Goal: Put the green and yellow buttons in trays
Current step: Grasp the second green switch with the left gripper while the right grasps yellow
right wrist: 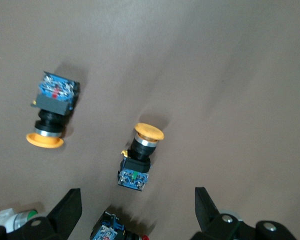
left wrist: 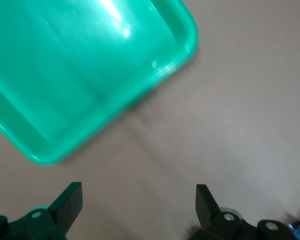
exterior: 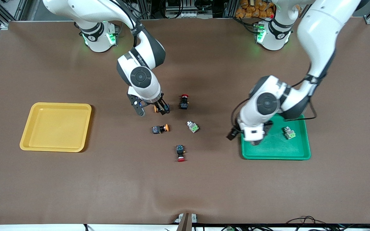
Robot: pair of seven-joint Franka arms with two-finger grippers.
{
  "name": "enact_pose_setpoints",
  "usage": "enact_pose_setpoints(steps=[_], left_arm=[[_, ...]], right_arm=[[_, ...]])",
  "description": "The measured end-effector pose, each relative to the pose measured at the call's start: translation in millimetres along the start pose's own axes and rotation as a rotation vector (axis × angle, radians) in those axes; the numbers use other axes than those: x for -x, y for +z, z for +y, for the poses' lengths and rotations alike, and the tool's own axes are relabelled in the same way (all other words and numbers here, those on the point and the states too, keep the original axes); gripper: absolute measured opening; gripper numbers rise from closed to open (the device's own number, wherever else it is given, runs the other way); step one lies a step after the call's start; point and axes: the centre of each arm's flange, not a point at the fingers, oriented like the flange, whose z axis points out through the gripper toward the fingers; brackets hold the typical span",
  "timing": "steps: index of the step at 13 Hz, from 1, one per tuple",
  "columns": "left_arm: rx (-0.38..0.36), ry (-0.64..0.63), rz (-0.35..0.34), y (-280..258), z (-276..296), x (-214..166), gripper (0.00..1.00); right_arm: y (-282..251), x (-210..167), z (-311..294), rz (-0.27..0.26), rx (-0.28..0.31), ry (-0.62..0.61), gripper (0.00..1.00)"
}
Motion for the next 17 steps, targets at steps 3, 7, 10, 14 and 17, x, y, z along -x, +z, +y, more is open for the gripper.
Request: enact_pose_setpoints(steps=[3, 7, 10, 14, 17], left_arm=[[-0.001, -0.009, -0.043, 29.2, 26.3, 42.2, 1.0], [0.054, -0.013, -0.081, 57.4, 47.0, 87.0, 1.0], [0.068, -0.011, -0.098, 74.0, 49.3, 106.6, 1.0], [0.099, -0.018, -0.12, 90.2, 51.7, 116.8, 1.0], [0.113, -0.024, -0.125, 100.7, 52.4, 118.0, 1.0]], right_arm=[[23.2, 18.2, 6.8, 0.02, -0.016, 0.004, 1.0], [50.5, 14.3, 8.4, 0.032, -0.022, 0.005, 1.0], [74.2, 9.8, 10.4, 0.04, -0.037, 0.001, 1.0], [88.1, 4.0, 9.8, 0.058, -0.035, -0.005, 0.92], [90.3, 3.1, 8.9, 0.059, -0.04, -0.005, 0.59]])
